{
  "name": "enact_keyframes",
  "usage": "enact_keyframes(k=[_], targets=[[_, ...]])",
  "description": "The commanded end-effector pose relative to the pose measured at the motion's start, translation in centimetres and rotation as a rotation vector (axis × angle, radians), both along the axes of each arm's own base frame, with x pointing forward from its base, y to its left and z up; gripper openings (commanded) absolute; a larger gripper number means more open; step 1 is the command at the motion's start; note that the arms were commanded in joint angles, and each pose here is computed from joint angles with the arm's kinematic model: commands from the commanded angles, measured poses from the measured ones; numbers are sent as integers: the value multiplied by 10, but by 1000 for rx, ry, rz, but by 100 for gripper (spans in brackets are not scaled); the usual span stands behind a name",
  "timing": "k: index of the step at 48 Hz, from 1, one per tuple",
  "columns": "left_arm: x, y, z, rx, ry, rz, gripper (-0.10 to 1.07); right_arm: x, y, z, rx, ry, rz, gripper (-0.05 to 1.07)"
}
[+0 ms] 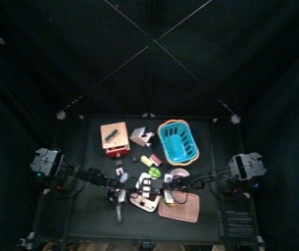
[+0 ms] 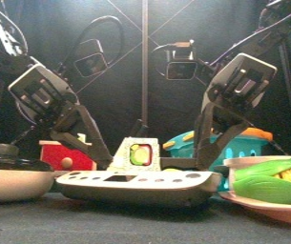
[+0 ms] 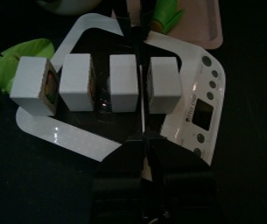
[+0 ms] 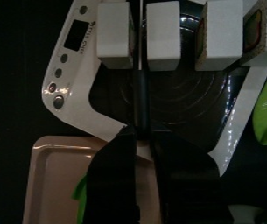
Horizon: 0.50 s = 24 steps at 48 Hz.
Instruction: Cut sushi roll
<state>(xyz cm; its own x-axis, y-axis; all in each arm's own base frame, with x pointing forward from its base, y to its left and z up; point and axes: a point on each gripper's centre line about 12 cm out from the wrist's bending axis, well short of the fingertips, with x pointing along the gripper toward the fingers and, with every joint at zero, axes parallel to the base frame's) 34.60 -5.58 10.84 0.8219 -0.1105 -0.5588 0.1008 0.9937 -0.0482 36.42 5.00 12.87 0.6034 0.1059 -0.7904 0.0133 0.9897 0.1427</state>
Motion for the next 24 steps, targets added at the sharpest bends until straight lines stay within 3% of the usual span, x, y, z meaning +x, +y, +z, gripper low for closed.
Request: enact_keyframes(k=[1, 17, 24], targets=[[8, -4, 13, -8, -45, -6, 38, 7, 3, 15, 6, -49, 4, 33], [8, -7, 21, -10, -70, -15, 38, 8, 5, 21, 7, -55, 12, 33], [6, 0, 48, -17, -143, -2, 38, 9, 2, 57, -12, -120, 35, 33]])
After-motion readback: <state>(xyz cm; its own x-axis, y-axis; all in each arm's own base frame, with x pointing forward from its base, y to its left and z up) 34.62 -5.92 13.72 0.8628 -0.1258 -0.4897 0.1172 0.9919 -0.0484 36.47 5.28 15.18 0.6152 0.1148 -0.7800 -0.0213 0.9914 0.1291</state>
